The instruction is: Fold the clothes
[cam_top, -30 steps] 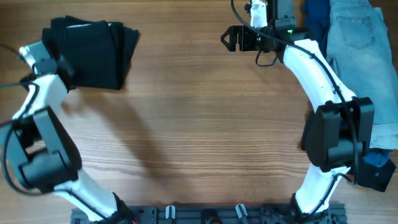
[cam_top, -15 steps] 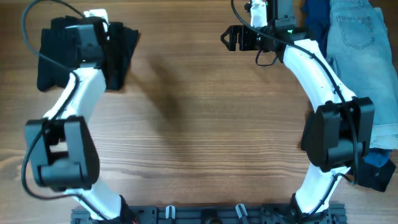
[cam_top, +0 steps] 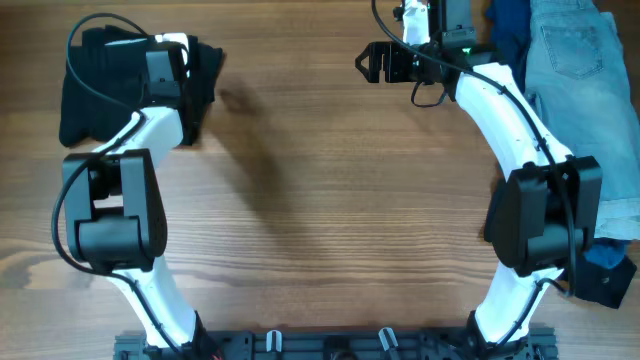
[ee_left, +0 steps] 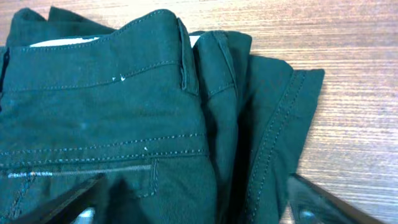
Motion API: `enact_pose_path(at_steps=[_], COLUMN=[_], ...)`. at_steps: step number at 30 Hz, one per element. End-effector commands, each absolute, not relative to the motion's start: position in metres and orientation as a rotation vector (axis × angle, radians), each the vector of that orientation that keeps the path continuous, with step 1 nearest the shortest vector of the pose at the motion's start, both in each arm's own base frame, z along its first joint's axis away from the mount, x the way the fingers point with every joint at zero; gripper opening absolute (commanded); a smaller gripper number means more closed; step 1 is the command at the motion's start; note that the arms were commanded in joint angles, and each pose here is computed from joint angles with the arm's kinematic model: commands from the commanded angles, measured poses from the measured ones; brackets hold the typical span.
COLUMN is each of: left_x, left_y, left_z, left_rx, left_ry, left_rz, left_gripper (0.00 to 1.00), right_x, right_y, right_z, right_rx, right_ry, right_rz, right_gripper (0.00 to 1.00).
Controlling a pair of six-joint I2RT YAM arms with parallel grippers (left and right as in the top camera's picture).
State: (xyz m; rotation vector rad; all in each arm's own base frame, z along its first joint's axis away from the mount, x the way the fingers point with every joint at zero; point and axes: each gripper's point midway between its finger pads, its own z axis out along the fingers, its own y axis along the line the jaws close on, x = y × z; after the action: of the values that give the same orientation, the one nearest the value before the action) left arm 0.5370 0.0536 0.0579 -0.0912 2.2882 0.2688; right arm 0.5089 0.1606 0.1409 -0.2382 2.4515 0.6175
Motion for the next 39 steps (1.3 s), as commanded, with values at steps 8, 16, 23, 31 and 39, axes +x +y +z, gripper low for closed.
enact_pose_path(at_steps=[8,16,23,31,39], left_x=[0.536,0.537,0.545,0.551,0.552], left_y=[0.06,0.066,0.08,0.062,0.015], left_z=[0.038,0.032,0.052,0.079,0.086], left_rx=[-0.103,-0.123,-0.21,-0.186,-0.093], left_ry=[2.312,2.308,2.211,2.152,2.151], left_rz=[0.29,0.334,0.425,0.409,0.36], left_gripper=[0.84,0.69,0.48,0.04,0.04], right_x=[0.513,0.513,0.513,0.513,0.513], right_y=[0.16,0.16,0.16,0.16,0.16], right_z=[0.156,0.156,0.156,0.156,0.156], right_rx=[-0.241,-0.241,-0.241,-0.242,-0.242], right_ry=[2.414,2.414,2.413,2.411,2.412], right_rz=[0.604,0.604,0.604,0.604,0.604], right_gripper=[1.0,1.0,1.0,1.0,1.0])
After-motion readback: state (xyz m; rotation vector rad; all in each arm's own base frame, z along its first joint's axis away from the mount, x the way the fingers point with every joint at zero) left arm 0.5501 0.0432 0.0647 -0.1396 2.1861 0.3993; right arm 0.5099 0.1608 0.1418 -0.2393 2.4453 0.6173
